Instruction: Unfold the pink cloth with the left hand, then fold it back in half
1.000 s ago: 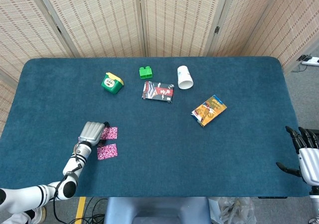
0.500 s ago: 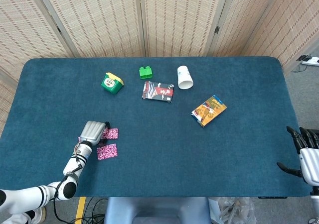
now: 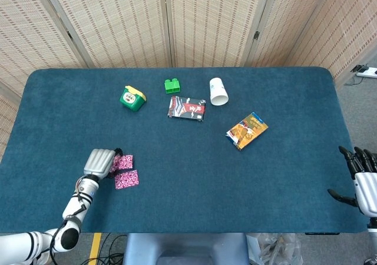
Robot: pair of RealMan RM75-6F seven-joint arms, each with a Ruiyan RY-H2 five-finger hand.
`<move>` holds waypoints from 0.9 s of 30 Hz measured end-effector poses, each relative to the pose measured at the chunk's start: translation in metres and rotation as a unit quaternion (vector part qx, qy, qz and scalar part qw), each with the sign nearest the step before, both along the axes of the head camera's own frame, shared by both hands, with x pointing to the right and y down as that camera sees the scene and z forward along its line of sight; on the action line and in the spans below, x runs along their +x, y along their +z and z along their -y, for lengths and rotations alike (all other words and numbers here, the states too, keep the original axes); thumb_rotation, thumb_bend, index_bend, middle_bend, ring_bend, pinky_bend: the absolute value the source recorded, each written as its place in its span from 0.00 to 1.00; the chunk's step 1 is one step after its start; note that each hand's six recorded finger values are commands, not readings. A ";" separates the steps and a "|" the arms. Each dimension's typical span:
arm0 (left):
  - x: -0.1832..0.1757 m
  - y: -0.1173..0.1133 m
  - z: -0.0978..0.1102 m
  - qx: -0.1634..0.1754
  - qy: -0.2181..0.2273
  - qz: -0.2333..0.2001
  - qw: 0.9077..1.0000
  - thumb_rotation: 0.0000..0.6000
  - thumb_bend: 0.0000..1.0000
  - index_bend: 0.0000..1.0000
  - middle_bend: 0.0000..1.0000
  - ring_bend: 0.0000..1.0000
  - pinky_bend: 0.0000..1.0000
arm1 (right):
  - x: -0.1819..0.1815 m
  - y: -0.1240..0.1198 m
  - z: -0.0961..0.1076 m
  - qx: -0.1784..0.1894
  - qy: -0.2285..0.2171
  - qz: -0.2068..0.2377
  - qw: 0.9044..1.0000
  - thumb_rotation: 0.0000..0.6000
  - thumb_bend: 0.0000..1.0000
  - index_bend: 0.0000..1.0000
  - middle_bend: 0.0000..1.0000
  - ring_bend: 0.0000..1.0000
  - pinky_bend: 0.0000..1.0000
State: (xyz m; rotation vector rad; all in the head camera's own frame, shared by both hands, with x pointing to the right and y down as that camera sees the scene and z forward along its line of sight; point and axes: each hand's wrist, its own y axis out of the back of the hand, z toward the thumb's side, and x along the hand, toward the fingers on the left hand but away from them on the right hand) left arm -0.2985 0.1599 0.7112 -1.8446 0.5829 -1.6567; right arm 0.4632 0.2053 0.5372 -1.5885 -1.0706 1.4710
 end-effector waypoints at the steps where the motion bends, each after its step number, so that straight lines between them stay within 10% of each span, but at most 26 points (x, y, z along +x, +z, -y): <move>1: -0.002 -0.003 -0.003 0.001 -0.003 0.001 1.000 1.00 0.36 0.33 0.98 0.96 1.00 | 0.000 -0.002 0.002 0.004 -0.003 -0.001 1.000 1.00 0.00 0.05 0.19 0.01 0.00; 27: 0.018 -0.002 -0.050 -0.027 -0.012 -0.008 1.000 1.00 0.36 0.31 0.98 0.96 1.00 | -0.003 -0.005 0.003 0.003 -0.002 -0.002 1.000 1.00 0.00 0.05 0.19 0.01 0.00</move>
